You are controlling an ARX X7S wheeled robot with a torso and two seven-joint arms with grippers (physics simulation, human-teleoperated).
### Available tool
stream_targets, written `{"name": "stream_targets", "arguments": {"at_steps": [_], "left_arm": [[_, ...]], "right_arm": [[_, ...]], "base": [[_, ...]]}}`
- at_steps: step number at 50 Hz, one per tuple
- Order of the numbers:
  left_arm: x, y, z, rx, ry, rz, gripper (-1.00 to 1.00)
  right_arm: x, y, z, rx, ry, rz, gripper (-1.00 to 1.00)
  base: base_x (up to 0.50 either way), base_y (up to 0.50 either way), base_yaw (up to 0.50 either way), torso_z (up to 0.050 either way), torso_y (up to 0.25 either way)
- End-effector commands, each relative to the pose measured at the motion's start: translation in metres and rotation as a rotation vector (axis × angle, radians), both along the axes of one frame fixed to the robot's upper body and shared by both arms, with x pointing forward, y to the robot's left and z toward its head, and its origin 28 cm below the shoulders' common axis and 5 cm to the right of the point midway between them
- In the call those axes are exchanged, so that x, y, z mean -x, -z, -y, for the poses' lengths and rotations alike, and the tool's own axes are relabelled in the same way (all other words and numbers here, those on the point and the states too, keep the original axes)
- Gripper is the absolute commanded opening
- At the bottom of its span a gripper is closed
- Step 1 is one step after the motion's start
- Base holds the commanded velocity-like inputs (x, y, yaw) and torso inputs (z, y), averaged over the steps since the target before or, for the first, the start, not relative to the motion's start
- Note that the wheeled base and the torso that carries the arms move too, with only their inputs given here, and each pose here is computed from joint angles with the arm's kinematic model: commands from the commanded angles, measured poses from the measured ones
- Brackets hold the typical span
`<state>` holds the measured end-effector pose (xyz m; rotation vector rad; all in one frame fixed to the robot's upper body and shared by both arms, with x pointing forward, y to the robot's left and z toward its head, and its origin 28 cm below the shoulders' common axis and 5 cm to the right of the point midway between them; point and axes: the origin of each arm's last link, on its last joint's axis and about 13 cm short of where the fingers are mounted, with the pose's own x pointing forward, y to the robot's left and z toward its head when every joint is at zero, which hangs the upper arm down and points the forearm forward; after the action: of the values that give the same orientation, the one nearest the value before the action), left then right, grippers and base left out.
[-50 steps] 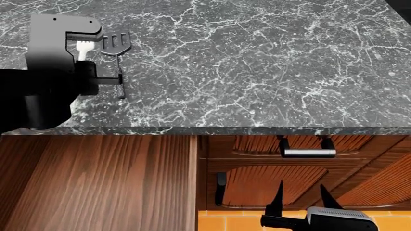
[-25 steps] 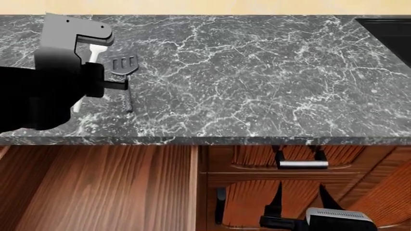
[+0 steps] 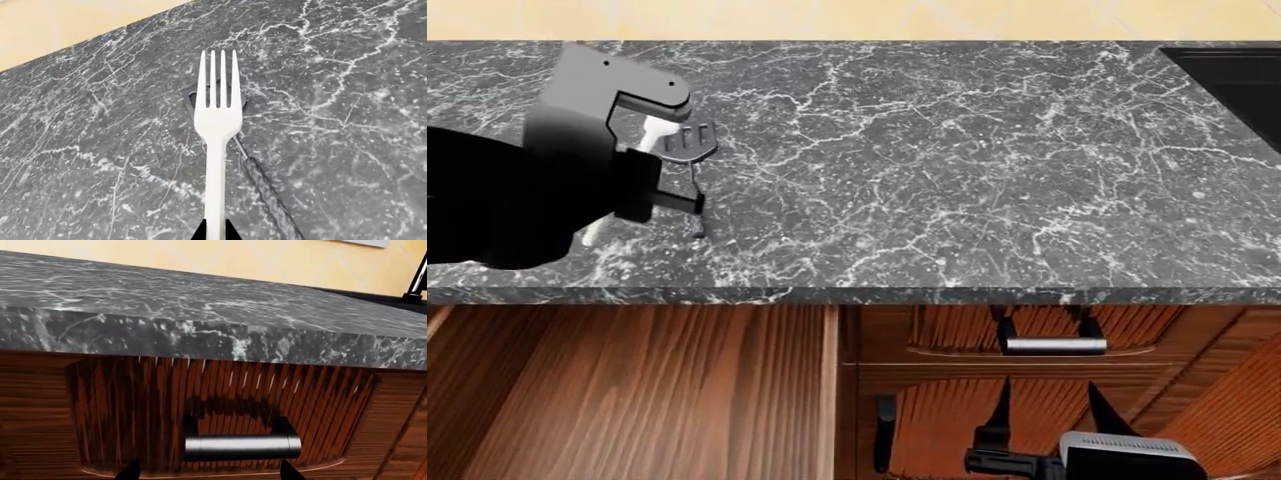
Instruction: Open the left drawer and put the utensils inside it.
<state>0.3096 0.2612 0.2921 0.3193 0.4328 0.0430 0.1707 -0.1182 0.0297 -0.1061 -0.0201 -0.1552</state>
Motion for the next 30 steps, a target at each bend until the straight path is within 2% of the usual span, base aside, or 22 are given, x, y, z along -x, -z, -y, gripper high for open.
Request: {"name": "stream_targets", "arguments": {"at_steps": [1, 14, 30], "left_arm": [[-0.0004, -0.0008, 0.0026, 0.009, 0.098, -0.042, -1.0], [-0.0008, -0.0006, 0.0028, 0.048, 0.17, -0.054, -1.0], [-0.0007, -0.0005, 0.0028, 0.058, 0.166, -0.057, -1.0]], "right_arm": [[-0.0019, -0.0003, -0.0006, 0.023, 0.006, 0.005, 1.0], [-0.0004, -0.0028, -0.0022, 0.03, 0.007, 0.005, 1.0], [-0.0004, -0.0026, -0.0025, 0.031, 0.006, 0.004, 1.0]], "base": [[0.0, 0.0, 0.0, 0.0, 0.0], [0.0, 0.0, 0.0, 0.0, 0.0], [0.0, 0.0, 0.0, 0.0, 0.0]]}}
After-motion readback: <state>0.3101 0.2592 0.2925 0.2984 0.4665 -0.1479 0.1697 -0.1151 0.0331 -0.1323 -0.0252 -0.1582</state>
